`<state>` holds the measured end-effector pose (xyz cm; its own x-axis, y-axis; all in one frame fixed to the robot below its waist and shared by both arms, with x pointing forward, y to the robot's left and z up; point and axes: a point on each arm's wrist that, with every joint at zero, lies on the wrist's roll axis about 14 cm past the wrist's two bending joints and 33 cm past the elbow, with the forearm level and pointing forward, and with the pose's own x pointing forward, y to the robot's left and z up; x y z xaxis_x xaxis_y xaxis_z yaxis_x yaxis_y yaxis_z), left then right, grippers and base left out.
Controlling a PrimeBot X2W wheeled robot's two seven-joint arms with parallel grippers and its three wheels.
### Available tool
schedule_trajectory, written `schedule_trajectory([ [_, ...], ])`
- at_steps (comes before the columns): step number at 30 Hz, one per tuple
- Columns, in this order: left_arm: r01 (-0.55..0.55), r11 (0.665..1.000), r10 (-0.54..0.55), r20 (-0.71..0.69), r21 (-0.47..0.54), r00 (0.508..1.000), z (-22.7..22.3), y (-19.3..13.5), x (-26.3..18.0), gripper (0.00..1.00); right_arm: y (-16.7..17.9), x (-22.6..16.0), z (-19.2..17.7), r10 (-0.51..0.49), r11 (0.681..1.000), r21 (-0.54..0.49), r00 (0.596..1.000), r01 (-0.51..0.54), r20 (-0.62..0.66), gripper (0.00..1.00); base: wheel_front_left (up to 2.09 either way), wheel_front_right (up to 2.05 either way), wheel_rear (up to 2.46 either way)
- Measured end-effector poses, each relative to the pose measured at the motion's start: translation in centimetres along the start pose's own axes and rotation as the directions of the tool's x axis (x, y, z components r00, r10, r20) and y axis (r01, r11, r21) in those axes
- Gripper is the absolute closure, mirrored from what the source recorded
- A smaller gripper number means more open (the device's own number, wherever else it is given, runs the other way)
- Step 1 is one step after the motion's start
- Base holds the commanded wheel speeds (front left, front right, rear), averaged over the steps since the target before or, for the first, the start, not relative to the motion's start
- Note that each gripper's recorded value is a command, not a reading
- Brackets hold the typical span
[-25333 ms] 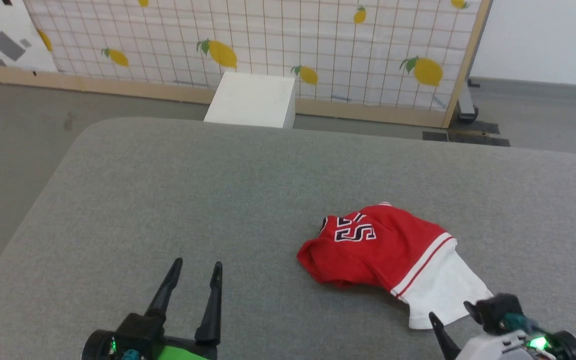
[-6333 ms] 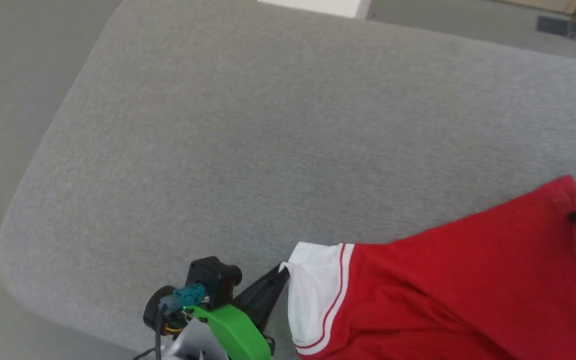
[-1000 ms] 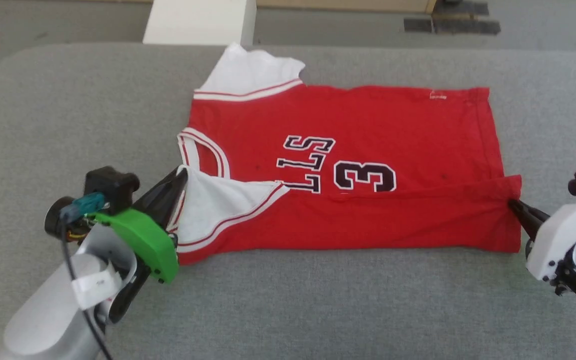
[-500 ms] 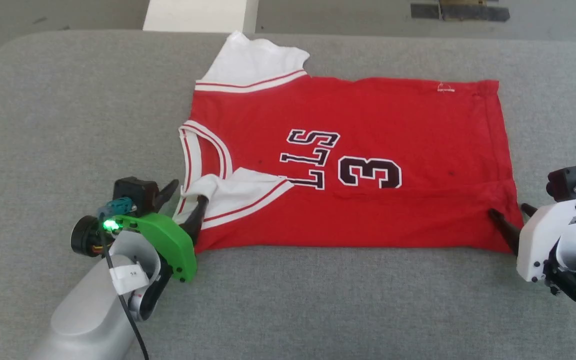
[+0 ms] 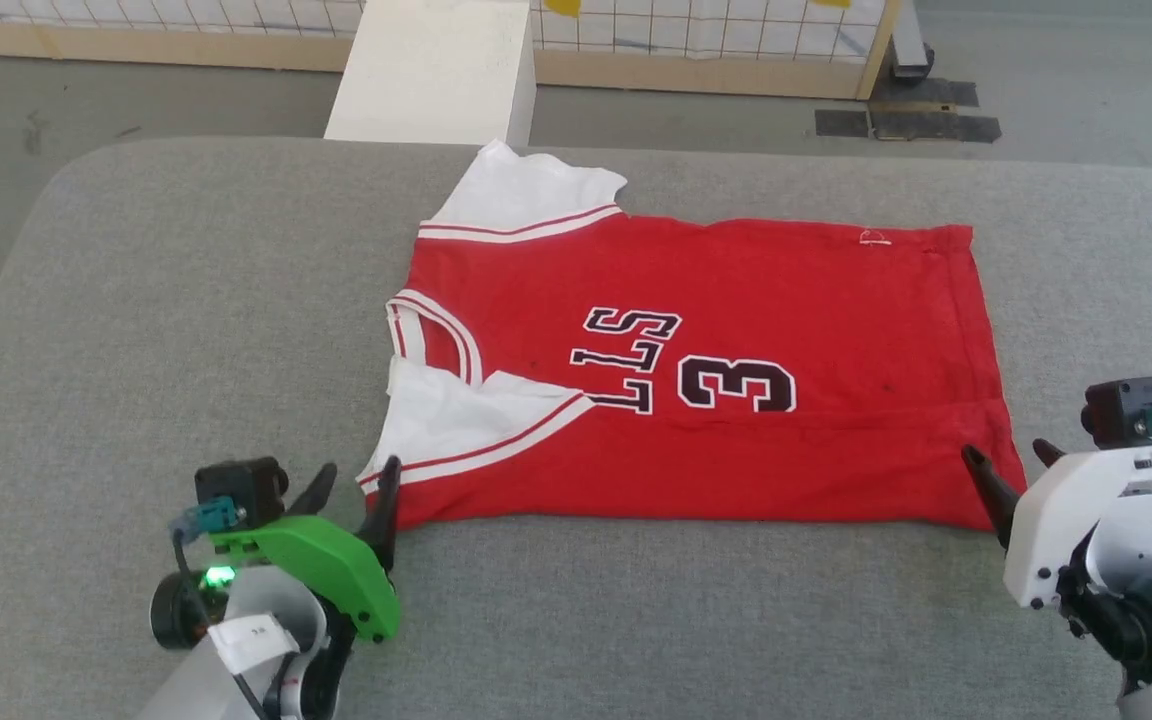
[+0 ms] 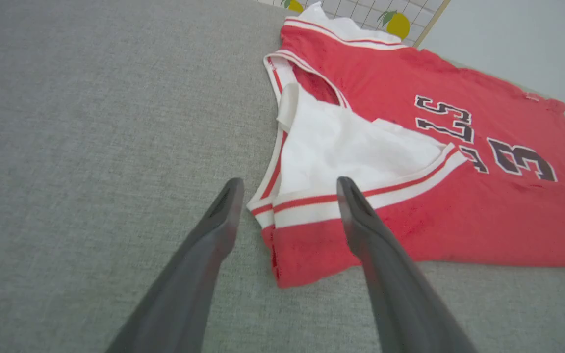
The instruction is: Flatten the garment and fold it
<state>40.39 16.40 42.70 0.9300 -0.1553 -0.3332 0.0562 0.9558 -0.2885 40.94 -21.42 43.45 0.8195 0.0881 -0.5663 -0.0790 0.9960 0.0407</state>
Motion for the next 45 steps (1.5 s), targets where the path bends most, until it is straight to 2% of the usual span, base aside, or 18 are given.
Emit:
schedule_trajectory([
  [4, -0.024, 0.999, 0.026, -0.109, 0.026, 0.994, -2.0, 0.0, -0.2, 0.0, 0.4, -1.0, 0.2, -0.013, 1.0, 0.011, 1.0, 0.013, 0.007, 0.0, 0.0, 0.0, 0.0],
  [11, -0.091, 0.989, 0.116, -0.237, 0.114, 0.964, -4.4, 1.9, 0.4, 0.0, 0.1, -1.9, 0.8, -0.038, 0.999, 0.021, 0.999, 0.038, 0.012, 0.0, 0.0, 0.0, 0.0],
  [15, -0.075, 0.988, 0.115, -0.313, 0.137, 0.943, -5.6, 1.9, 1.2, 0.0, -0.6, -2.0, 0.5, -0.062, 0.998, 0.026, 0.998, 0.062, -0.005, 0.0, 0.0, 0.0, 0.0],
  [16, -0.069, 0.988, 0.11, -0.322, 0.138, 0.94, -5.7, 1.8, 1.4, 0.53, -0.8, -2.0, 0.4, -0.067, 0.997, 0.025, 0.998, 0.068, -0.01, 0.0, 0.0, 0.0, 0.0],
  [17, -0.057, 0.989, 0.1, -0.334, 0.138, 0.937, -5.9, 1.6, 1.6, 1.0, -1.0, -2.0, 0.2, -0.074, 0.997, 0.022, 0.997, 0.074, -0.019, 0.0, 0.0, 0.0, 0.0],
  [21, -0.007, 0.992, 0.051, -0.35, 0.126, 0.935, -6.0, 0.6, 2.2, 1.0, -1.6, -1.9, -0.7, -0.091, 0.996, 0.005, 0.994, 0.091, -0.057, 0.0, 0.0, 0.0, 0.0],
  [30, 0.032, 0.998, -0.017, -0.232, 0.061, 0.973, -4.2, -1.9, 1.0, 1.0, -2.5, -0.8, -3.6, -0.135, 0.991, -0.042, 0.972, 0.129, -0.19, 0.0, 0.0, 0.0, 0.0],
  [39, 0.056, 0.996, -0.045, -0.156, 0.067, 0.987, -2.0, -2.5, 0.0, 1.0, -1.6, 2.0, -5.7, -0.108, 0.994, -0.019, 0.953, 0.107, -0.282, 0.0, 0.0, 0.0, 0.0],
  [40, 0.055, 0.996, -0.044, -0.152, 0.069, 0.987, -1.9, -2.4, 0.0, 1.0, -1.2, 2.8, -6.0, -0.097, 0.995, -0.019, 0.949, 0.095, -0.299, 1.0, 0.0, 0.0, 0.0],
  [45, 0.053, 0.994, -0.038, -0.155, 0.093, 0.987, -1.9, -2.1, -0.4, 1.0, -1.1, 3.1, -6.0, -0.086, 0.996, -0.037, 0.951, 0.078, -0.298, 1.0, 0.0, 0.0, 0.0],
])
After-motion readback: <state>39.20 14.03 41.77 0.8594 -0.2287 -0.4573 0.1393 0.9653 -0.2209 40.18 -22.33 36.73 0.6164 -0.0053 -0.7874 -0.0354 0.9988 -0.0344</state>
